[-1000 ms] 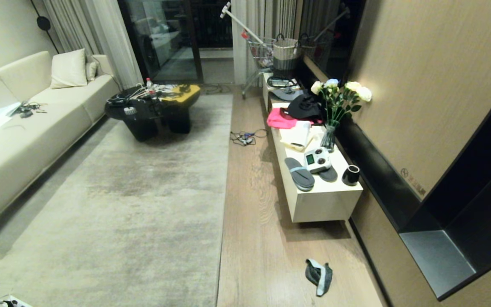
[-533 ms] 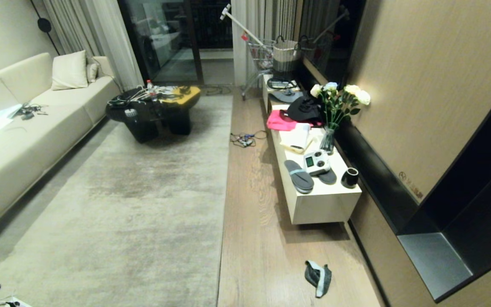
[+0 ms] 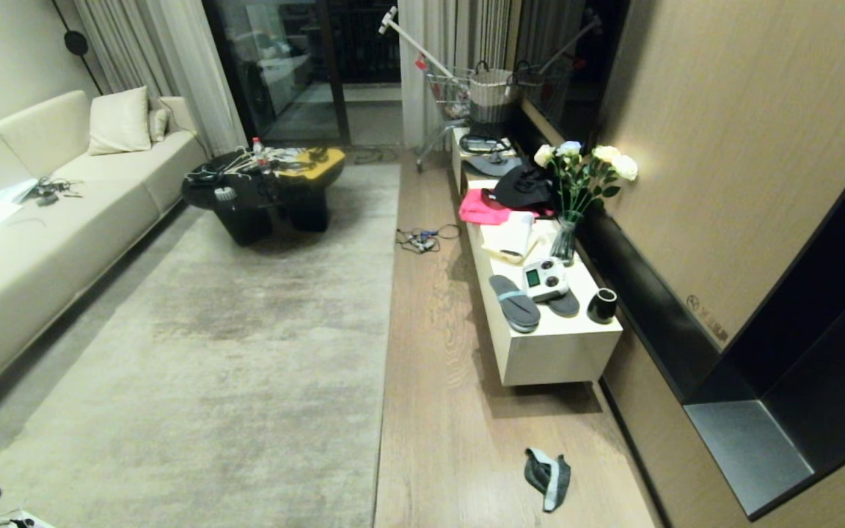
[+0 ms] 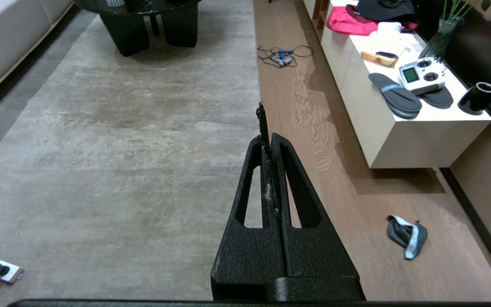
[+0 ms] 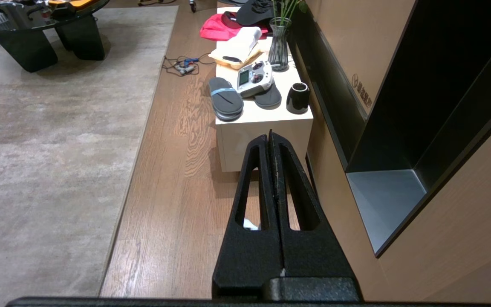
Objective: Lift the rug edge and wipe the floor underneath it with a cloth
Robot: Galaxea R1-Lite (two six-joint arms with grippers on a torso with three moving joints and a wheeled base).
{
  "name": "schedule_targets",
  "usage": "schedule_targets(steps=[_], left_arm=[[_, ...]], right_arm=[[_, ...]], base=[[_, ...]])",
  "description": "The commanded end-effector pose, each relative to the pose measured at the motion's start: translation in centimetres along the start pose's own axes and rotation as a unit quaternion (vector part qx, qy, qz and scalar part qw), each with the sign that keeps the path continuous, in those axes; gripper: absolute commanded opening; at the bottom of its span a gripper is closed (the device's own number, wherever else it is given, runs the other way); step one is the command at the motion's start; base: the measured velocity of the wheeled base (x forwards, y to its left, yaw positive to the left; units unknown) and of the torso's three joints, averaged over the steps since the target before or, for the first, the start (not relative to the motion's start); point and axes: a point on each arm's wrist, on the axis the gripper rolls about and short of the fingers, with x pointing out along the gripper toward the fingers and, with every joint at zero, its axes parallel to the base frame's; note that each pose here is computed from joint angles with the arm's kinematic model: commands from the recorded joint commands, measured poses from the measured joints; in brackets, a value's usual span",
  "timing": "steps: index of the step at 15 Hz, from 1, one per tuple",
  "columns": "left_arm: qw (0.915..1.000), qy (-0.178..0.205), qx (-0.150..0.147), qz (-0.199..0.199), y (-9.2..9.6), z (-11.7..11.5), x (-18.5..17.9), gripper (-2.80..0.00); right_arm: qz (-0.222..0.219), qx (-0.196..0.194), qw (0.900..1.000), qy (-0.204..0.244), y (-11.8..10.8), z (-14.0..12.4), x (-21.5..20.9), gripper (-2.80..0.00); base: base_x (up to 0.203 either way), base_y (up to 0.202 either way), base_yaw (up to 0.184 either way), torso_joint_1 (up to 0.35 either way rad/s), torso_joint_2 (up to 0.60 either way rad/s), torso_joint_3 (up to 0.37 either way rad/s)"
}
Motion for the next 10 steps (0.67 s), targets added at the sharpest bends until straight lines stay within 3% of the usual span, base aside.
schedule_targets(steps=[1, 10], left_arm=[[1.0000, 0.000, 0.000, 0.000, 0.00, 0.00, 0.01, -2.80], [1.0000, 0.000, 0.000, 0.000, 0.00, 0.00, 0.01, -2.80]], right_arm=[[0.000, 0.000, 1.000, 0.000, 0.00, 0.02, 0.01, -2.80], [0.000, -0.001, 1.000, 0.000, 0.00, 0.01, 0.01, -2.80]], base=[[0.000, 0.000, 0.000, 0.000, 0.00, 0.000], [0.000, 0.000, 0.000, 0.000, 0.00, 0.000]])
